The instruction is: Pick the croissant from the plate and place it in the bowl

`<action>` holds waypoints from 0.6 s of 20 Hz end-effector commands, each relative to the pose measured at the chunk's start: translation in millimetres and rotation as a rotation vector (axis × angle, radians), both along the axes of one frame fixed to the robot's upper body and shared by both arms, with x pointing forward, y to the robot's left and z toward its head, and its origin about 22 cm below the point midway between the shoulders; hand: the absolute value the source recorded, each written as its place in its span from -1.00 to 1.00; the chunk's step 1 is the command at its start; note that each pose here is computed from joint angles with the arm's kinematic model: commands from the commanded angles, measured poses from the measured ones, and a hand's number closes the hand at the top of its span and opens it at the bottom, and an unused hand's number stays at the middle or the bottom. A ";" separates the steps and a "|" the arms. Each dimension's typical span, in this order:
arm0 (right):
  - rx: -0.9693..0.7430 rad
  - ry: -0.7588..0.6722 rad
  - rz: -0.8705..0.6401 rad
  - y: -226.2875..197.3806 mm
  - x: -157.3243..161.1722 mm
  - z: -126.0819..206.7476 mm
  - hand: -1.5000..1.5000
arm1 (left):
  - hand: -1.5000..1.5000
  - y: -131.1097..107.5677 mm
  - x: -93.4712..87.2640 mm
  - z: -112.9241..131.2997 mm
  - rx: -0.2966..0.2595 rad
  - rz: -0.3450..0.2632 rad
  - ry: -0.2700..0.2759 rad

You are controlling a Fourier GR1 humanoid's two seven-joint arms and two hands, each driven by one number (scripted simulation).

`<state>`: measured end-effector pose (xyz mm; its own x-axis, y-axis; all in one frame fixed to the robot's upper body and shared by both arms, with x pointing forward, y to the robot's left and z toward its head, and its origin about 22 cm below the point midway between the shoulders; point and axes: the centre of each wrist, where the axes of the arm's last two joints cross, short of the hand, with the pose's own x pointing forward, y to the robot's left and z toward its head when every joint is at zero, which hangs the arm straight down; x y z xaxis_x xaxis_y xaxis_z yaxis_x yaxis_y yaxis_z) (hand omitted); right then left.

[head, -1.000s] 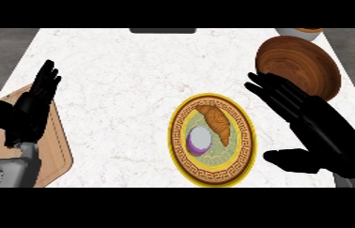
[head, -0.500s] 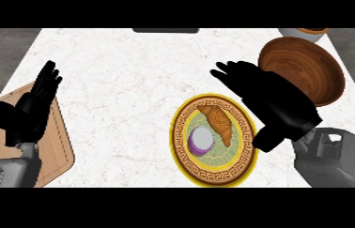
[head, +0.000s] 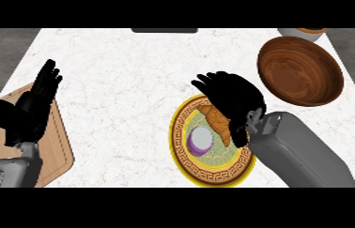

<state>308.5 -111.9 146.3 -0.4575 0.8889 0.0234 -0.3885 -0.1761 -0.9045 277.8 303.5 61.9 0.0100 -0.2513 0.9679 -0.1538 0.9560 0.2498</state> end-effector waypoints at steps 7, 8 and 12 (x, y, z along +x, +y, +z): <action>-0.200 0.062 -0.040 21.7 -0.4 -44.6 -1.00 | 0.00 3.5 -3.6 2.0 -0.012 0.001 0.003; -0.227 0.046 -0.005 8.7 13.7 -41.7 -1.00 | 0.00 -1.2 -13.7 4.7 0.010 0.005 0.000; -0.170 -0.107 0.057 11.7 5.4 -59.4 -1.00 | 0.00 -13.8 1.0 5.8 -0.010 -0.007 0.002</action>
